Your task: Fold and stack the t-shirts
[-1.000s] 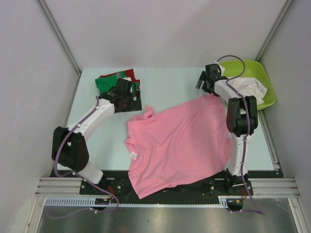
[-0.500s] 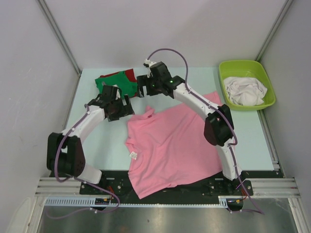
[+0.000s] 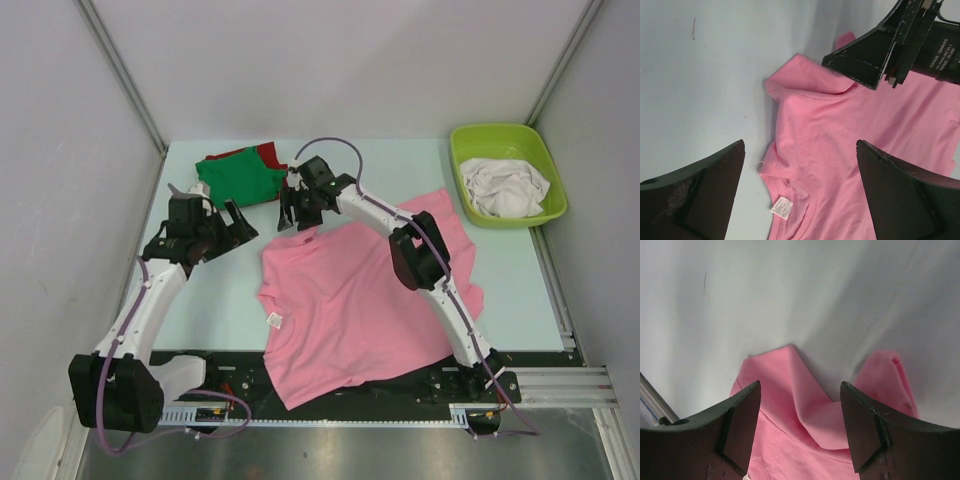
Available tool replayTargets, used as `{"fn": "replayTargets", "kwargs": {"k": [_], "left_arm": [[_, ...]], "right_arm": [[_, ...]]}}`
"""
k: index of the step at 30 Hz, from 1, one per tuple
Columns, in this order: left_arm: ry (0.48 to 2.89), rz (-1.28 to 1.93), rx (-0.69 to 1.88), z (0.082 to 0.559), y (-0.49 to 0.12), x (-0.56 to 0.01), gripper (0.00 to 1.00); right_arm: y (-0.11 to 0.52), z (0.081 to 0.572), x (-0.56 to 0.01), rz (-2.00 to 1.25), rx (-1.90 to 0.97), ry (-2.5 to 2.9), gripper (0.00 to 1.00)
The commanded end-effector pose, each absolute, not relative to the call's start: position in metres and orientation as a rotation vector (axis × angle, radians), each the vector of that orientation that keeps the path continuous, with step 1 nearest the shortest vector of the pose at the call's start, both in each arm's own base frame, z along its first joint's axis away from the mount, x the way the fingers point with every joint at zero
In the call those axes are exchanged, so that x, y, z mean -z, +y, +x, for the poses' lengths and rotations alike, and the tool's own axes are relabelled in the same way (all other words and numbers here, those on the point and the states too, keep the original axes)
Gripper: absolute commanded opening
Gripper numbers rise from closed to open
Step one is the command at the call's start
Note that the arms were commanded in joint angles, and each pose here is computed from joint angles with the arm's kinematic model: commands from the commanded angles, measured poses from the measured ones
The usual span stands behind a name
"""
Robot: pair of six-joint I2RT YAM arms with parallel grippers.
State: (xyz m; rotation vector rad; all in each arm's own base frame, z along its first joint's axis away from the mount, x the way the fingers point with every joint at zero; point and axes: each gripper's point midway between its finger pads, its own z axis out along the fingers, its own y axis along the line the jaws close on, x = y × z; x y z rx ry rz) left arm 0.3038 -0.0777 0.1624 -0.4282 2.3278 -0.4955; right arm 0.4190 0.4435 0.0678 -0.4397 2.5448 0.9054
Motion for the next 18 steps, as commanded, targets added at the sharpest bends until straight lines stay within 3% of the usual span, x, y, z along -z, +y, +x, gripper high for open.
{"fn": "replayTargets", "kwargs": {"k": [1, 5, 10, 13, 14, 15, 17, 18], "left_arm": [[2.296, -0.435, 0.569, 0.301, -0.08, -0.168, 0.97], [2.306, -0.437, 0.595, 0.299, -0.082, -0.161, 0.97], [2.3, -0.436, 0.611, 0.298, -0.084, -0.159, 0.98], [2.297, -0.439, 0.619, 0.297, -0.084, -0.16, 0.98], [2.299, -0.439, 0.624, 0.296, -0.085, -0.159, 0.97], [2.295, -0.438, 0.629, 0.296, -0.086, -0.16, 0.97], [2.294, -0.435, 0.633, 0.294, -0.086, -0.159, 0.97], [2.292, -0.435, 0.633, 0.294, -0.086, -0.16, 0.97]], "right_arm": [[0.461, 0.401, -0.08, -0.515, -1.013, 2.535, 0.68], [0.456, 0.391, -0.064, -0.57, -0.984, 2.584, 0.67], [0.441, 0.377, -0.046, -0.643, -0.881, 2.648, 0.56], [0.434, 0.37, -0.038, -0.702, -0.804, 2.66, 0.35], [0.431, 0.371, -0.038, -0.724, -0.751, 2.647, 0.19], [0.429, 0.371, -0.037, -0.738, -0.718, 2.646, 0.12], [0.425, 0.369, -0.036, -0.775, -0.621, 2.627, 0.0], [0.423, 0.368, -0.036, -0.781, -0.591, 2.623, 0.0]]}}
